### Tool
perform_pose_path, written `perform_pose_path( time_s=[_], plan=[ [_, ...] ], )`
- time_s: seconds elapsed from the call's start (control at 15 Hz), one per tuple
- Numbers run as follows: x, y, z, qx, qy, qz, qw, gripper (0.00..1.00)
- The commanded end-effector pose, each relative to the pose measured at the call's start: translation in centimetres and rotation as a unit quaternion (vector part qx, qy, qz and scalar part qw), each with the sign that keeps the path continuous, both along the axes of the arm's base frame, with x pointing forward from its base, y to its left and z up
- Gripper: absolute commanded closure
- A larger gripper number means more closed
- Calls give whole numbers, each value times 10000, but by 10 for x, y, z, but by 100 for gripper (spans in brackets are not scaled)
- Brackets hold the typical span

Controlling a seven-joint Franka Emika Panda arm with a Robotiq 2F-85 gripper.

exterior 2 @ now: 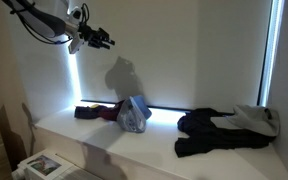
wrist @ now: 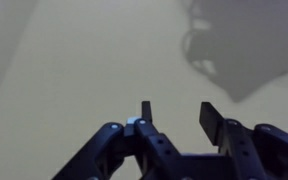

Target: Move the grey cup to the left

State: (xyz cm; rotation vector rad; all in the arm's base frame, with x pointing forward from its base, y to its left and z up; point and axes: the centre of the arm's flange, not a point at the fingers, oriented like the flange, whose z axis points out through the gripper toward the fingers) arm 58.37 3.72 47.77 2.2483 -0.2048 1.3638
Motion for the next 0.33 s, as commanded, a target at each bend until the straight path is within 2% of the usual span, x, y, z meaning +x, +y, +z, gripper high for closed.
perform_pose_path(
  time_s=[0.0,0.13,0.2,0.27],
  plan=[
    [-17,-40,52,739,684,38,9949,14],
    [-30,-70,83,1149,962,26,9887,0],
    [-16,-54,23,845,517,-3,9951,1],
    [-22,-64,27,858,554,-17,9948,12]
  ],
)
